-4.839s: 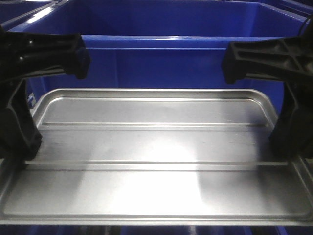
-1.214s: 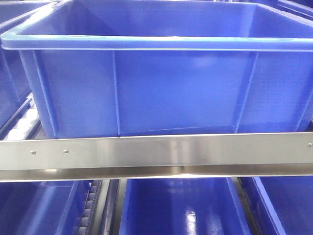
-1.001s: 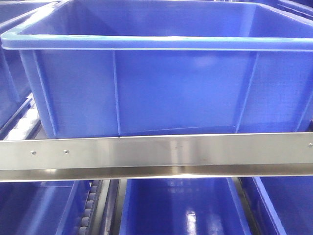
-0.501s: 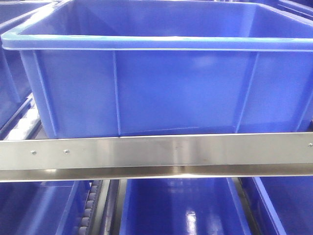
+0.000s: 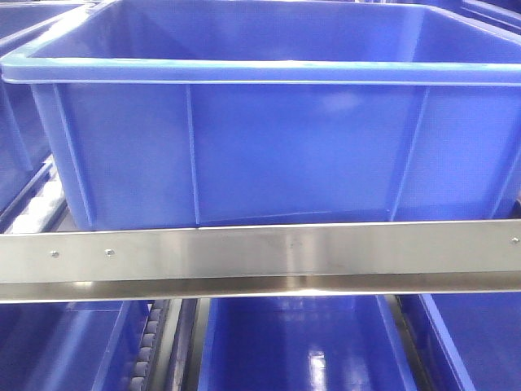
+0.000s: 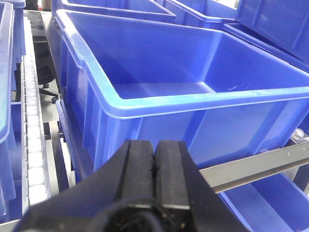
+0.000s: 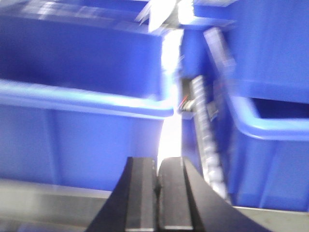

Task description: Grab silver tray and place in blue box

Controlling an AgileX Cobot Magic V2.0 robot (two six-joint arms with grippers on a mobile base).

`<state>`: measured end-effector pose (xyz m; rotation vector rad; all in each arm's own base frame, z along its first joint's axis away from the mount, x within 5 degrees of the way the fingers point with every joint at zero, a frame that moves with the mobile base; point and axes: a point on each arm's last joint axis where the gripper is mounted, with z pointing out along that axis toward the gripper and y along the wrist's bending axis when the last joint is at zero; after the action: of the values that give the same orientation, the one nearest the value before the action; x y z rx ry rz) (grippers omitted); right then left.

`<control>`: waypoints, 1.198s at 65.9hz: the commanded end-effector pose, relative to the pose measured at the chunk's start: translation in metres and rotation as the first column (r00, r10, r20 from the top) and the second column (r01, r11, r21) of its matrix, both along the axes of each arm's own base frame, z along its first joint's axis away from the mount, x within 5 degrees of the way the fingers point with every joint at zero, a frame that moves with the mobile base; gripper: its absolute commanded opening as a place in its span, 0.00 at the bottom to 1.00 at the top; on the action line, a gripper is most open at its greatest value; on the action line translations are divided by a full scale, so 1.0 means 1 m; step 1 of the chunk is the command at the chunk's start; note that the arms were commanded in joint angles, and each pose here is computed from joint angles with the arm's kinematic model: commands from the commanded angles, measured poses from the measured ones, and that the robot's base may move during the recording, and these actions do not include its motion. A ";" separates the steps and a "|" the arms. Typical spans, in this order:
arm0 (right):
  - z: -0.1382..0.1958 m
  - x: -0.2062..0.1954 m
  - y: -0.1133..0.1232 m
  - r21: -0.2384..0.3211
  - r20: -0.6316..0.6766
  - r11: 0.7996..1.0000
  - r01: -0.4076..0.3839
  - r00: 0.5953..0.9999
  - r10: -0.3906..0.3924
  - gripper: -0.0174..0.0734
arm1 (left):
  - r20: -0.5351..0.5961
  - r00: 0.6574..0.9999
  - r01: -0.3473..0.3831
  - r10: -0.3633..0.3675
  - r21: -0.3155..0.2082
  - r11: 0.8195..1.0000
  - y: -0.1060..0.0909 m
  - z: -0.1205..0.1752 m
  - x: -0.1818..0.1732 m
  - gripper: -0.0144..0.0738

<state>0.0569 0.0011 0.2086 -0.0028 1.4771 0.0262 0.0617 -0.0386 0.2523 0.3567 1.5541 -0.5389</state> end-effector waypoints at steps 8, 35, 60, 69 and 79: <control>0.007 -0.003 -0.001 0.017 0.115 1.000 0.009 0.993 -0.011 0.25 | 0.060 0.997 0.044 -0.042 -0.029 0.999 -0.003 0.014 -0.002 0.05; 0.007 -0.003 -0.001 0.017 0.118 1.000 0.009 0.993 -0.011 0.25 | 0.060 0.997 0.044 -0.042 -0.029 0.999 -0.003 0.014 -0.002 0.05; 0.007 -0.003 -0.001 0.017 0.118 1.000 0.009 0.993 -0.011 0.25 | 0.060 0.997 0.044 -0.042 -0.029 0.999 -0.003 0.014 -0.002 0.05; 0.007 -0.003 -0.001 0.017 0.118 1.000 0.009 0.993 -0.011 0.25 | 0.089 0.996 0.011 -0.010 -0.019 1.000 0.001 0.014 -0.004 0.05; 0.007 -0.003 -0.001 0.017 0.118 1.000 0.009 0.993 -0.011 0.25 | 0.167 0.977 -0.132 0.131 -0.005 0.991 0.016 0.015 -0.014 0.05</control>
<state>0.0564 0.0005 0.2075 0.0247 1.4598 0.0396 0.0534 -0.0269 0.2545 0.3380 1.4862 -0.4142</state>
